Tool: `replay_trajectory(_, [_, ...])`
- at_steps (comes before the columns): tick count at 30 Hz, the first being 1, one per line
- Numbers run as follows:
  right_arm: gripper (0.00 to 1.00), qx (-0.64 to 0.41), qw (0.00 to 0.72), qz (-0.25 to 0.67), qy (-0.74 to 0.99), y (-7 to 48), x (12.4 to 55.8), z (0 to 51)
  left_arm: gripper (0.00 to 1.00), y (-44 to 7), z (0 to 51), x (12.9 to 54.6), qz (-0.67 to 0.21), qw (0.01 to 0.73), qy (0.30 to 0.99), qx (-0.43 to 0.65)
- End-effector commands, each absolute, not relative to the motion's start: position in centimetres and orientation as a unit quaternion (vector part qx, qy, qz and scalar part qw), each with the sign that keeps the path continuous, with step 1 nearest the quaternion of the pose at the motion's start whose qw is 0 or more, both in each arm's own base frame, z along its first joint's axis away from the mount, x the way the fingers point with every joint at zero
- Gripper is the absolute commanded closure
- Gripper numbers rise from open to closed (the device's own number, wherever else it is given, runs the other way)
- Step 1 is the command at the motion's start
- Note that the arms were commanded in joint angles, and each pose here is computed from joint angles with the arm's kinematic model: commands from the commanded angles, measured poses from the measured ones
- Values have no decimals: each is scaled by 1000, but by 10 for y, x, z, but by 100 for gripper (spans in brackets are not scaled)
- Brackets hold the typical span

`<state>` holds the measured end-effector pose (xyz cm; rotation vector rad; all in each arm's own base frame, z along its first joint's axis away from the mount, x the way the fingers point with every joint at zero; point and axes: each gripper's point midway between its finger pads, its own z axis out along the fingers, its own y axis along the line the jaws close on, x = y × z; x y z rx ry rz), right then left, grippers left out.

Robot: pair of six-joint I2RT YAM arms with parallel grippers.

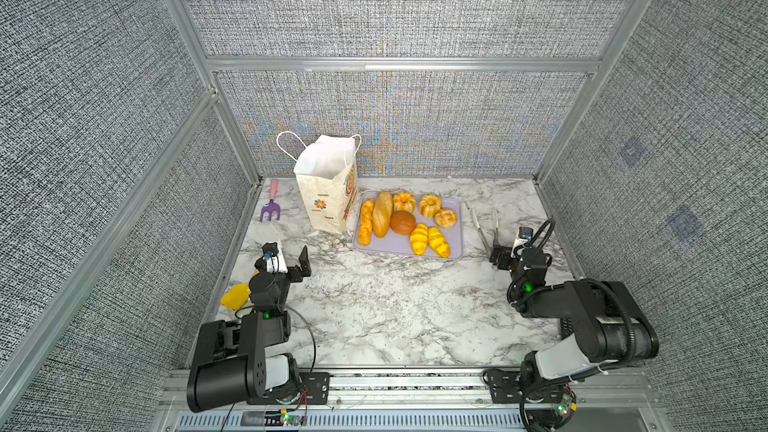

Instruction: Take the fake bread out of the paper bag

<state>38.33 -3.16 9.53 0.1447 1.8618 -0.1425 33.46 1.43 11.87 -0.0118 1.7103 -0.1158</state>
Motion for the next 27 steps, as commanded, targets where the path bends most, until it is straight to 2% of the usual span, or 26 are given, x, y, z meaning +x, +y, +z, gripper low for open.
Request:
replay_trajectory(1, [1,69,601,-64,793,-34,385,100,1,14,148,341,-31,709,705,17])
replay_trajectory(5, [1,70,599,-62,795,-34,385,99,1,-8,134,357,-55,692,716,70])
replay_trajectory(8, [1,70,601,-62,794,-34,385,100,1,-8,126,365,-38,667,742,56])
replay_trajectory(14, [1,70,601,-63,793,-34,385,100,1,-9,132,359,-25,686,725,65])
replay_trajectory(27, [1,70,600,-61,794,-34,386,100,1,-14,130,362,-35,679,729,78])
